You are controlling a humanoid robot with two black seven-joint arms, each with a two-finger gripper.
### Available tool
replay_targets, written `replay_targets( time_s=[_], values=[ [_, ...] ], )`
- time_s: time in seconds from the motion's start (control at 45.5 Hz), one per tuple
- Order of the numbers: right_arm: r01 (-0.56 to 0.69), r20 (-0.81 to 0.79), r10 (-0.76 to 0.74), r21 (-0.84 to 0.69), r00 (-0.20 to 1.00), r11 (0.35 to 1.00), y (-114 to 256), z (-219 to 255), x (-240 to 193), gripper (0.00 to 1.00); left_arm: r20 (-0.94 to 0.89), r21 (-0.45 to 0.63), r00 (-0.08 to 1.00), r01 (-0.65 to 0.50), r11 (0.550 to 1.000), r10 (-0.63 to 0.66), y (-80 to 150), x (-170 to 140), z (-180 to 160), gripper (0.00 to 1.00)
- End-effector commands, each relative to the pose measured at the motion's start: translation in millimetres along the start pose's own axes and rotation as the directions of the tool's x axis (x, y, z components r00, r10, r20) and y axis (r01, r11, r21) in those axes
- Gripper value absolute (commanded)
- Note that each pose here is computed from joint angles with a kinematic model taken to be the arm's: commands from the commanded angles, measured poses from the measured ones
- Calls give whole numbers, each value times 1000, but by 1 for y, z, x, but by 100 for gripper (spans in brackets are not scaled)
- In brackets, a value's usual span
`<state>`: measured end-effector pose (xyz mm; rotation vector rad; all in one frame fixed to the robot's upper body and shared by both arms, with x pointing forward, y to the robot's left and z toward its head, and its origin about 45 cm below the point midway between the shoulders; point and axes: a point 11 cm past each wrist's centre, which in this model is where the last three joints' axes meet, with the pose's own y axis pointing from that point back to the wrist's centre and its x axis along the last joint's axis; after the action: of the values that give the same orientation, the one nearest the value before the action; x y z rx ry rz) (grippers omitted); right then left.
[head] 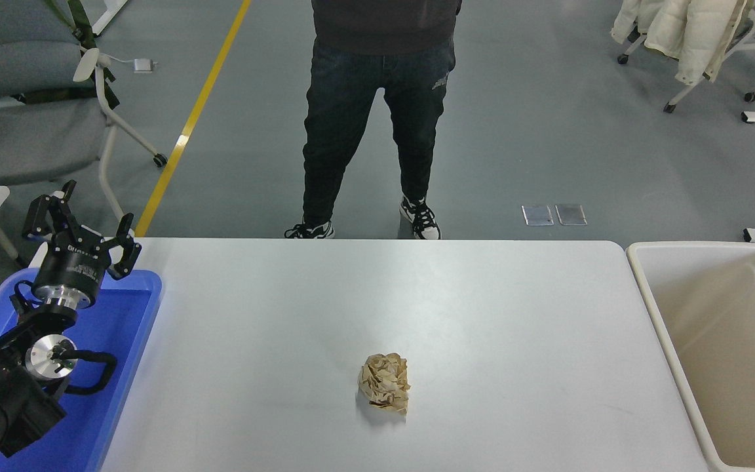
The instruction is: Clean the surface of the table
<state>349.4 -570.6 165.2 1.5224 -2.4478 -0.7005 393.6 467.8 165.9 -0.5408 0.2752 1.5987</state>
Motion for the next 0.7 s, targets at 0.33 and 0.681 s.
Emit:
replay_targets(
  time_s=[0.33,0.681],
  values=[
    [369,86,-433,392,897,843,25,24,-119,100,-1,0,1000,1,1000,-1,0,0,0,100],
    [336,140,-422,408,896,849,20,57,-142,100,-1,0,1000,1,1000,-1,0,0,0,100]
  ],
)
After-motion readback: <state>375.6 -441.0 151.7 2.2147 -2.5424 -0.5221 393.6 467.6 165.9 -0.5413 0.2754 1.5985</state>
